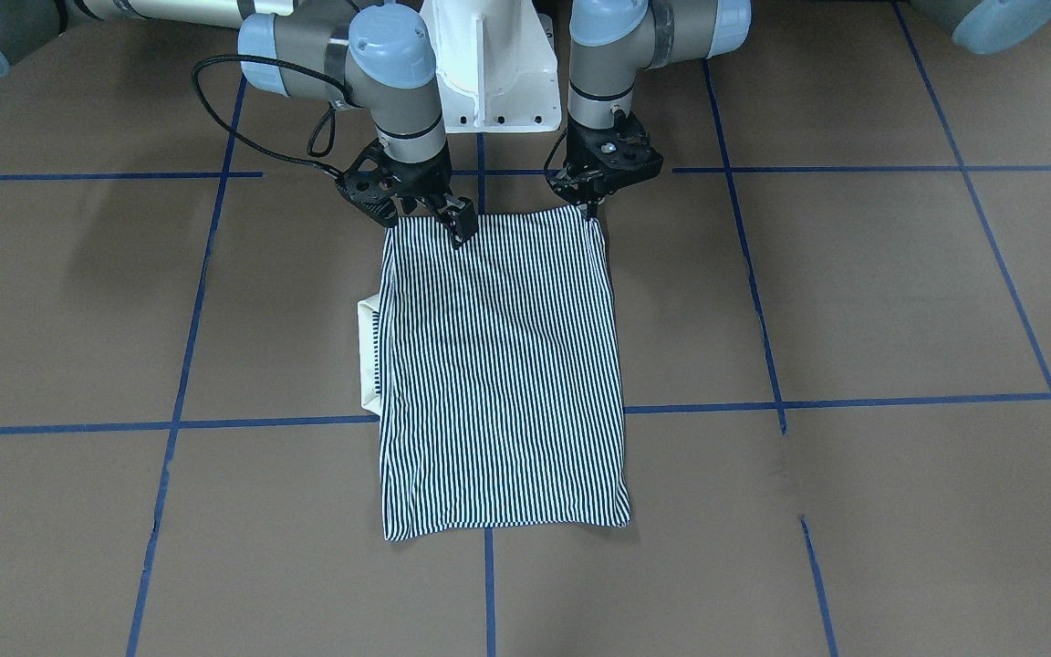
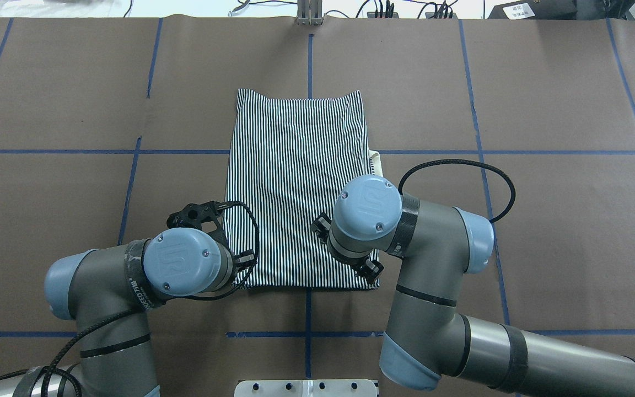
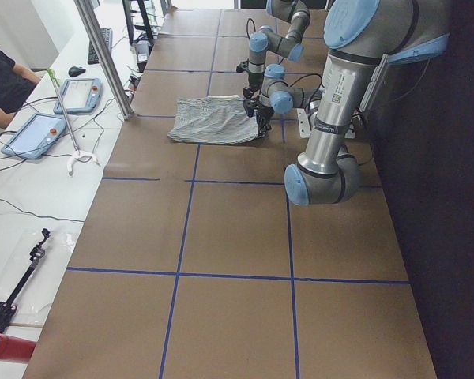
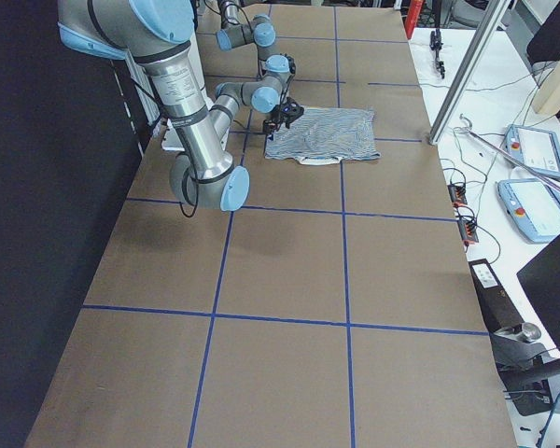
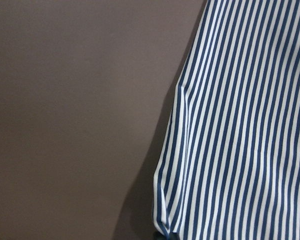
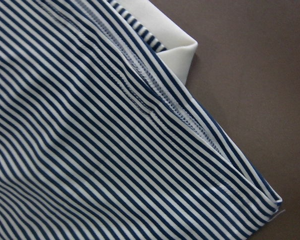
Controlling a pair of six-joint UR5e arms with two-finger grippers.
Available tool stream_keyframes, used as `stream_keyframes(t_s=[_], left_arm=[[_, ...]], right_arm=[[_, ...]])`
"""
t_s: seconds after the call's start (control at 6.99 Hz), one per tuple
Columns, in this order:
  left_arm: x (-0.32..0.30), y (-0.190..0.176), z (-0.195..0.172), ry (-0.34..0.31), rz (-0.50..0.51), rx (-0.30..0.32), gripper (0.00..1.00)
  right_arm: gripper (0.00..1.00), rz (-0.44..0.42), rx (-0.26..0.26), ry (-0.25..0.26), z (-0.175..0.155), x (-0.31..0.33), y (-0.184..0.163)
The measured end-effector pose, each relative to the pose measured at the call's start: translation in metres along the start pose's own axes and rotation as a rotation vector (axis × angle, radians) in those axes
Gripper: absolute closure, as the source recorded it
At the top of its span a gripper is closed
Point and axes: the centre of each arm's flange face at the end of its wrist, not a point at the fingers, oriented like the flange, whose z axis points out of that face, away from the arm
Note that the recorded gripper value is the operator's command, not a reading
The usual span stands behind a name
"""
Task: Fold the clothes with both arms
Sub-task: 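Press both grippers on the shirt edge nearest the robot to smooth it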
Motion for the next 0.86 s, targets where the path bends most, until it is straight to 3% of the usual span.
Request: stream_keyframes(t_s=[0.29, 0.86], left_arm=[[0.001, 0.001, -0.001, 0.003, 0.0, -0.001, 1.0], [0.003, 0.001, -0.002, 0.006, 0.0, -0.001, 1.0]], right_arm=[[0.0, 0.06, 0.039, 0.021, 0.024, 0.001, 0.009], [0.0, 0.066, 0.047, 0.062, 0.043, 0.015, 0.025]])
